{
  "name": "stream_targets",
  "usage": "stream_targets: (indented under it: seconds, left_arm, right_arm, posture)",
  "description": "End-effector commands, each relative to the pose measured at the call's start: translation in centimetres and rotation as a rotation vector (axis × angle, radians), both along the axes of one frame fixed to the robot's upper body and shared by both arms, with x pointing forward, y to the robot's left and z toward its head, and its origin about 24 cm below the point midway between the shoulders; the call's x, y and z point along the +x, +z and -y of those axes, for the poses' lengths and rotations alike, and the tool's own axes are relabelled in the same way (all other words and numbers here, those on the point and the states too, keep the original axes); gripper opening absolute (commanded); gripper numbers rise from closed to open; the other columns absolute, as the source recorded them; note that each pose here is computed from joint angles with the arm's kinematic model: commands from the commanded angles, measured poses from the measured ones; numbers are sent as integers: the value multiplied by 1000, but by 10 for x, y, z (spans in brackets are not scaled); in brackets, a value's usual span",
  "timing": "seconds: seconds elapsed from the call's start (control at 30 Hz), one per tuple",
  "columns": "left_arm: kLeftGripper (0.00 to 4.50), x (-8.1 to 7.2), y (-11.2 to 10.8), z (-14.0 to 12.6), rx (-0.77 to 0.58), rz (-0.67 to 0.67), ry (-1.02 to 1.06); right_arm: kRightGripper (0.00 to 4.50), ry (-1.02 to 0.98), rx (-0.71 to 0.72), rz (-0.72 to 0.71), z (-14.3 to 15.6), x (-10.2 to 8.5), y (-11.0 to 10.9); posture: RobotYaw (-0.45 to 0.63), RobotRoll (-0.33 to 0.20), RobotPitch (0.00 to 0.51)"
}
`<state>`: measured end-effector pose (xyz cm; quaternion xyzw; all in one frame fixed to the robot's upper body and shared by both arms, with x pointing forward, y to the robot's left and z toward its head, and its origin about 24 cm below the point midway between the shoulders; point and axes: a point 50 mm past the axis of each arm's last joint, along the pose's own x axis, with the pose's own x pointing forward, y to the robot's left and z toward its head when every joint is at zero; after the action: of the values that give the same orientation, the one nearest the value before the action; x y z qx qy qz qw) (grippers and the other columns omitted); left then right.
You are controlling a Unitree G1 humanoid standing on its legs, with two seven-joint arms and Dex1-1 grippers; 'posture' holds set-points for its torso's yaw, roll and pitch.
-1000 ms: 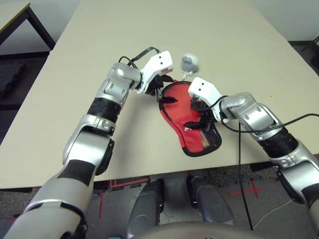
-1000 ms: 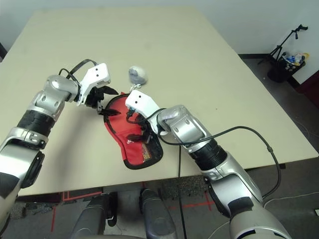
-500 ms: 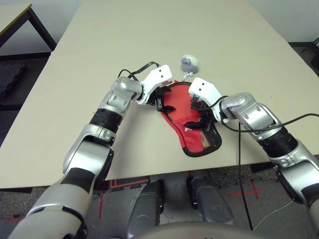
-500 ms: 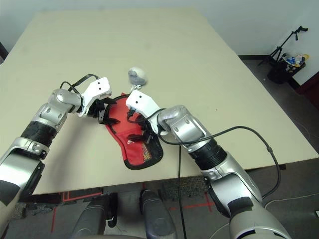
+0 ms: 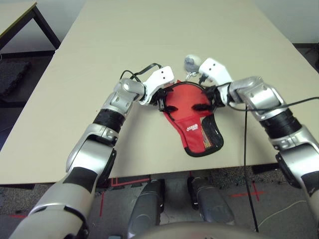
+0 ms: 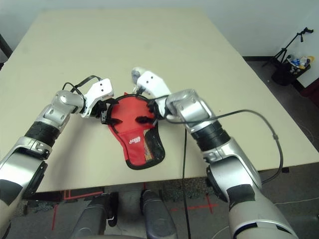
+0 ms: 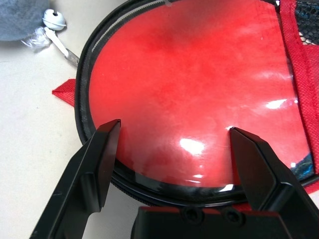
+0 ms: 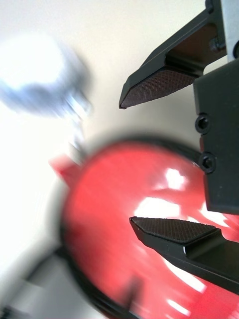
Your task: Store the ping-pong paddle in its case and zip it.
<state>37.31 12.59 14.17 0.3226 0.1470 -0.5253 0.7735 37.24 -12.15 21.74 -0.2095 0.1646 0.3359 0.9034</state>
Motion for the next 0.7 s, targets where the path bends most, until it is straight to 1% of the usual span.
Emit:
stream_targets:
  seconds: [0.03, 0.17, 0.33, 0.5, 0.6, 0.63, 0.7]
  left_arm:
    - [4480, -3, -18, -2, 49, -58, 19]
    - [4480, -3, -18, 1, 42, -59, 15]
    - [4480, -4, -17, 2, 38, -57, 10]
    - [4480, -6, -16, 5, 31, -60, 2]
    - [4480, -7, -16, 7, 26, -63, -1]
    - [4480, -7, -16, 7, 24, -64, -1]
    - [4480, -8, -15, 7, 21, -66, -1]
  right_arm:
    - [4500, -102, 124, 120, -3, 14, 7]
    - [4500, -60, 169, 152, -22, 19, 1]
    - [4500, -52, 107, 212, -33, 30, -8]
    - [4500, -85, 2, 323, -36, 42, -12]
    - [4500, -109, -28, 339, -37, 47, -17]
    - [4500, -111, -46, 344, -37, 48, -19]
    - [4500, -116, -55, 349, -38, 49, -20]
  posture:
    - [-69, 0, 180]
    - [-68, 0, 178]
    - [-64, 0, 176]
    - [-59, 0, 177]
    - [-59, 0, 177]
    - [-39, 0, 181]
    - [-35, 0, 182]
